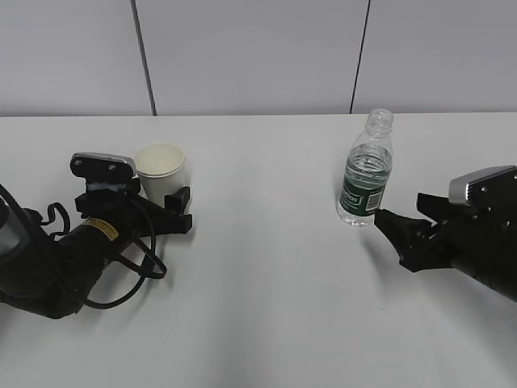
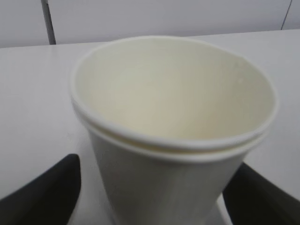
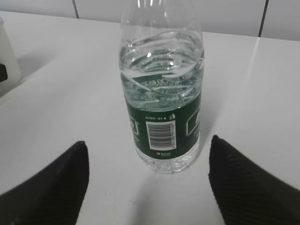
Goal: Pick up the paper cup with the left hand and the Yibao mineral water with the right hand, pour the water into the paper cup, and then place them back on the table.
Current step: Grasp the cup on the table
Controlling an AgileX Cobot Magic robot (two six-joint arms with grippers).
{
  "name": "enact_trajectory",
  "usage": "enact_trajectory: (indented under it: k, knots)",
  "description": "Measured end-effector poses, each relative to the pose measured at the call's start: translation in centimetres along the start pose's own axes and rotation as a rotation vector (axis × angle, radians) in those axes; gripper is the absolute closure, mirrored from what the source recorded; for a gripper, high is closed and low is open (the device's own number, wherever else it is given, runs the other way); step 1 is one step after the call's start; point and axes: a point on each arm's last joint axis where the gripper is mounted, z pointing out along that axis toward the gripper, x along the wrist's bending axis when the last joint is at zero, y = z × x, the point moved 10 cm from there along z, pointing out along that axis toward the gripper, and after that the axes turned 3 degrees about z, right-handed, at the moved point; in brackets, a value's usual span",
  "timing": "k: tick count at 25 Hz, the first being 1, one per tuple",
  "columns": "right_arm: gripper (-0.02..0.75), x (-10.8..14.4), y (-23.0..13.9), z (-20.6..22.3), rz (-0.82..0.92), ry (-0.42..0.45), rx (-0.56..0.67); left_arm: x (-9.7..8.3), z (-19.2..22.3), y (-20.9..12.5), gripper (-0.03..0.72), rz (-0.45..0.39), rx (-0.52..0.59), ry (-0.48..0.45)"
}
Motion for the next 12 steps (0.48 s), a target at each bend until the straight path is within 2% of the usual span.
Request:
enact_trajectory:
  k: [12]
  knots:
    - [0.094,-1.1,1.3,1.7,0.002,-0.021,-0.047,0.0,0.0,0.0,0.130,0.000,0.000,0.000]
